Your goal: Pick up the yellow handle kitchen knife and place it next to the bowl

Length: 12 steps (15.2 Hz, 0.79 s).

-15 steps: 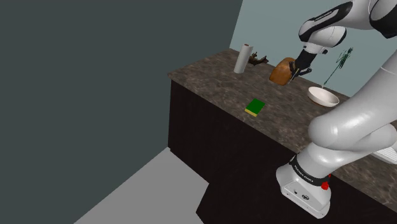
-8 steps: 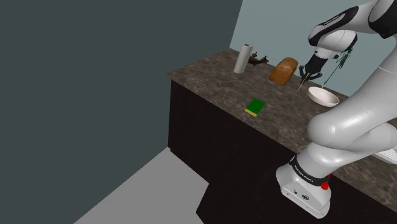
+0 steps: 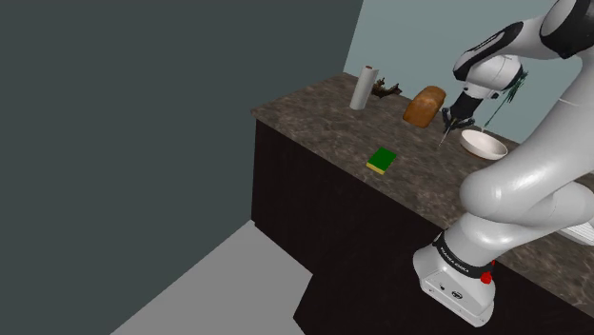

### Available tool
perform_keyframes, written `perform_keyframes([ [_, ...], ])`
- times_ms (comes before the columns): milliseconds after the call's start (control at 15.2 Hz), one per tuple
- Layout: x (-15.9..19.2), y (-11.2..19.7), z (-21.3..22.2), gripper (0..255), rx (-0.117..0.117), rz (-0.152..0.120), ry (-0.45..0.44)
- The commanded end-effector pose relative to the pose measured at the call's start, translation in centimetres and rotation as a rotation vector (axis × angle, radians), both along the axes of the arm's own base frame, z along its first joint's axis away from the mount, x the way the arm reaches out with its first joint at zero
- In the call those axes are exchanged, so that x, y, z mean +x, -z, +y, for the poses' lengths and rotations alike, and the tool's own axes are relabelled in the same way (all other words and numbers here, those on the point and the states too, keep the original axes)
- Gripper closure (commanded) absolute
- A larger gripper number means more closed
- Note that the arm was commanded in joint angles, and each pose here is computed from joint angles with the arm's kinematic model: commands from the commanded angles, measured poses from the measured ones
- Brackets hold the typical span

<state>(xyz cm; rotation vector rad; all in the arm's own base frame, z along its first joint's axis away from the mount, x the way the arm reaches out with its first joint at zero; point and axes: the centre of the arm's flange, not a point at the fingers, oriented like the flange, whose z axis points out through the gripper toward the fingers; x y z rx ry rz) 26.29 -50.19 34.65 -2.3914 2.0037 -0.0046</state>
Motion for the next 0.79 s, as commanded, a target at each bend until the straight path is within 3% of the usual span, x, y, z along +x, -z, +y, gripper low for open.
perform_keyframes([
  [0, 0.0, 1.0, 0.0, 255, 0.0, 0.0, 0.0],
  [726, 0.0, 6.7, 0.0, 255, 0.0, 0.0, 0.0],
])
